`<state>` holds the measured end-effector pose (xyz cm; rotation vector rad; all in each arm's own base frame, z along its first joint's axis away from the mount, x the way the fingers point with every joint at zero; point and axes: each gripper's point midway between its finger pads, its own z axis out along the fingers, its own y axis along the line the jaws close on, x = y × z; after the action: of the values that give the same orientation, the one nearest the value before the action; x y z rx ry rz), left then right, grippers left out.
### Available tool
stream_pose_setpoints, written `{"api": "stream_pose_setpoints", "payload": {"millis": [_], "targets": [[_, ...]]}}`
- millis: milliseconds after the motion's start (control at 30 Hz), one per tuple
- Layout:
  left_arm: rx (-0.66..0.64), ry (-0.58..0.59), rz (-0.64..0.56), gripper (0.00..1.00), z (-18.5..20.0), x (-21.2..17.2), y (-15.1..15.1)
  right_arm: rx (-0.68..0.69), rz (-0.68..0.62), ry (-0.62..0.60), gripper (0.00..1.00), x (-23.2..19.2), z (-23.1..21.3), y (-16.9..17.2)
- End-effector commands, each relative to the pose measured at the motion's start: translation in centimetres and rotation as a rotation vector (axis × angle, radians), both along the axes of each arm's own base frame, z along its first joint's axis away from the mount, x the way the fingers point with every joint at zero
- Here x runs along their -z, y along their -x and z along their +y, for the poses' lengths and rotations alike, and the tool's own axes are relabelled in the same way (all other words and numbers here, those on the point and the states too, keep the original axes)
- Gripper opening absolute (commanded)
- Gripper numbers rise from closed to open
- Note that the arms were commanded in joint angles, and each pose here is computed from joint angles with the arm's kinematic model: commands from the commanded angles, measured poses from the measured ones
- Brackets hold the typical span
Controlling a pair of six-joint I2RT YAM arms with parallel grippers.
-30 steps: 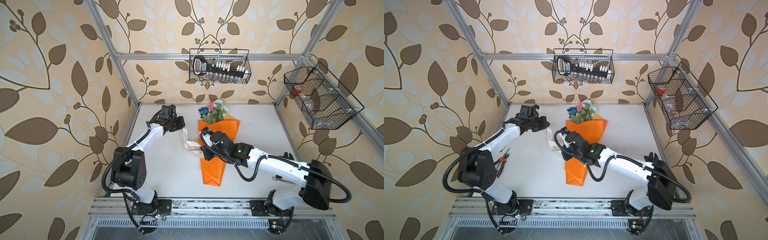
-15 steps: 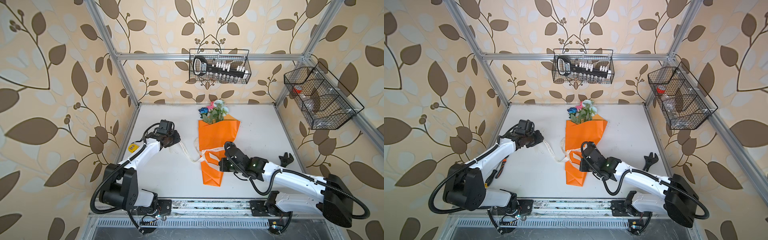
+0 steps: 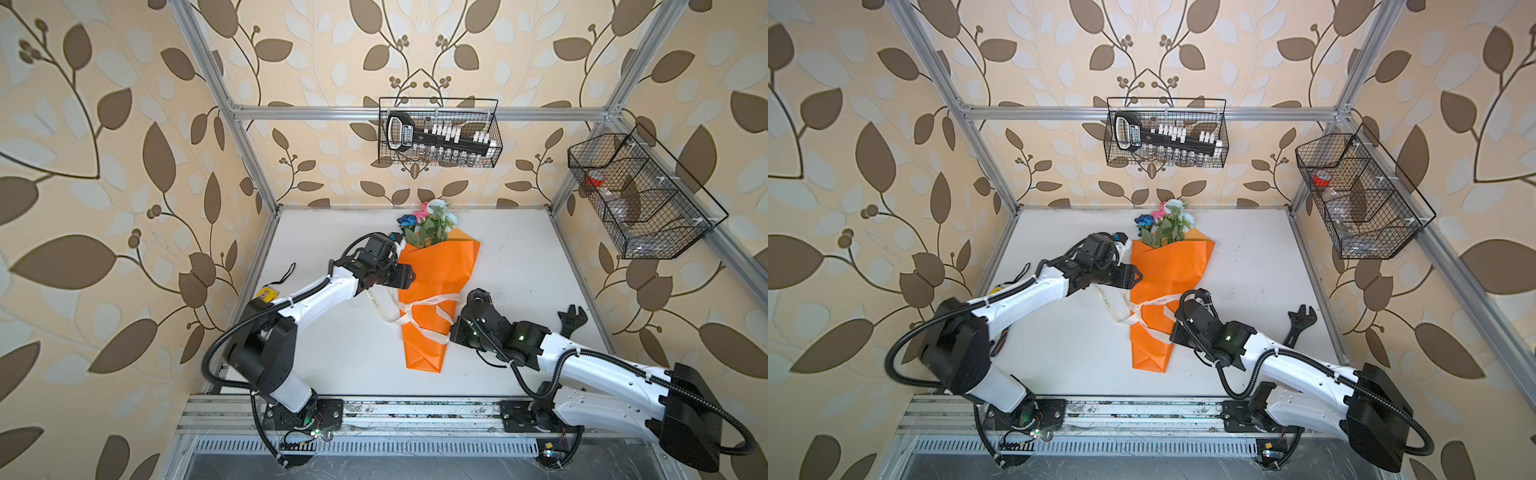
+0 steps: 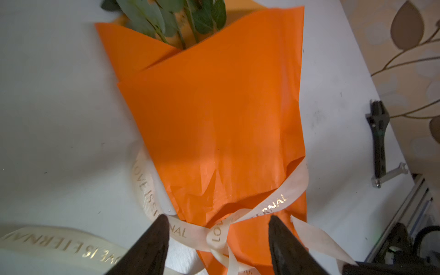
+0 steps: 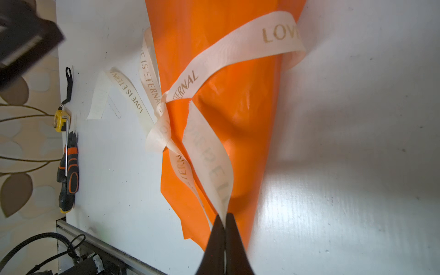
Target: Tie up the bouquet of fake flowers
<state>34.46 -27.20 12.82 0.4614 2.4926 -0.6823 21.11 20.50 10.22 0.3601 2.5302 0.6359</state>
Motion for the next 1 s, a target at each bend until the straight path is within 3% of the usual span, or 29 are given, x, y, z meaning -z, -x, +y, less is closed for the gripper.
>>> {"api": "stream_pose_setpoints", "payload": {"millis": [0,233,400,600,867,967], "targets": [[0.192,-0.033,0.020,0.64,-2.3,1.3,1.8,0.059,0.013,0.009,0.00,0.6,-1.3,0.2],[0.355,0.021,0.073,0.61,-4.6,2.1,4.5,0.070,0.030,0.027,0.00,1.2,-1.6,0.2],[0.327,-0.051,0.083,0.61,-4.0,3.7,4.1,0.052,0.042,0.033,0.00,1.4,-1.2,0.3],[0.362,-0.047,0.092,0.59,-5.2,4.6,3.8,0.052,0.057,0.048,0.00,1.9,-1.2,0.3],[0.395,-0.046,0.103,0.33,-6.1,5.1,3.8,0.066,0.046,0.065,0.00,1.8,-1.4,-0.1],[0.405,-0.028,0.108,0.14,-6.4,4.9,4.0,0.073,0.042,0.076,0.00,1.9,-1.5,-0.4]]}}
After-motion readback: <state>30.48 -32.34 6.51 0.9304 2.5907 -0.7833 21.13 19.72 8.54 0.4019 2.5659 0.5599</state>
